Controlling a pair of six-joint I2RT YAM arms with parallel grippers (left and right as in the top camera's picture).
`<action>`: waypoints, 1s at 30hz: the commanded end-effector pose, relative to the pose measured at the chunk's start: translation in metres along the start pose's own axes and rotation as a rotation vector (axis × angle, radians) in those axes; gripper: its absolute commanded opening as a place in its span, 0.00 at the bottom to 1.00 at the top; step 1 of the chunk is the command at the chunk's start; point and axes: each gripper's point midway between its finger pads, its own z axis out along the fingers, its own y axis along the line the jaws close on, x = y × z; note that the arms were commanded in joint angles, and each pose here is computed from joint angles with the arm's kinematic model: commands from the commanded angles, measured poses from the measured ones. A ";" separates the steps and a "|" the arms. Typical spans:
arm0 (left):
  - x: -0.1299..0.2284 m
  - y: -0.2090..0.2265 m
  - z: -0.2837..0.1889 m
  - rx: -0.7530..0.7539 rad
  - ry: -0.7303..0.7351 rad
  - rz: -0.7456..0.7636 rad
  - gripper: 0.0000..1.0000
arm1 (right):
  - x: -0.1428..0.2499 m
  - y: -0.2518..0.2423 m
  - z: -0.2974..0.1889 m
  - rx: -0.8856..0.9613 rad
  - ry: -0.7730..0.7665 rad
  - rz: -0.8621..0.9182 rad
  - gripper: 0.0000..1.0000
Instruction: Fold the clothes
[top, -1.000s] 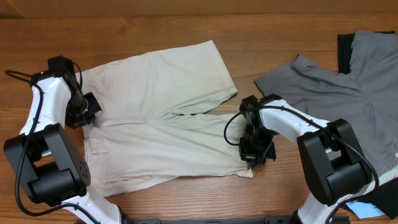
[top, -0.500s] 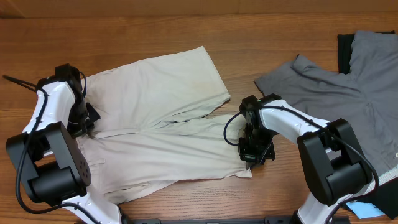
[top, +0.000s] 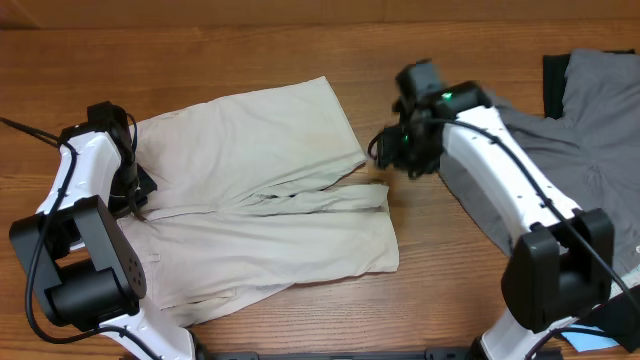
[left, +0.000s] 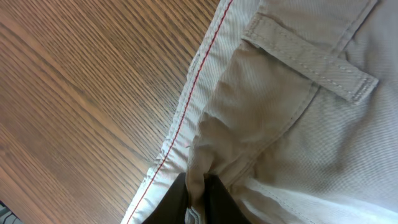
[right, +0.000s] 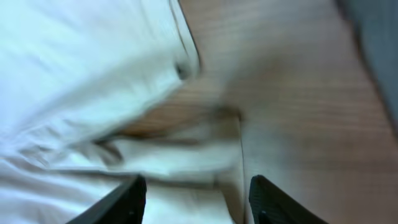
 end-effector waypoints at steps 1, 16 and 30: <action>-0.007 0.008 0.000 -0.038 -0.028 -0.014 0.11 | -0.013 0.013 0.002 -0.071 -0.032 -0.096 0.56; -0.012 -0.007 -0.001 0.043 -0.040 -0.031 0.10 | -0.037 0.021 0.109 -0.193 0.033 -0.103 0.04; -0.045 -0.081 -0.023 0.342 -0.206 0.154 0.05 | -0.070 -0.077 0.074 -0.050 -0.045 0.342 0.04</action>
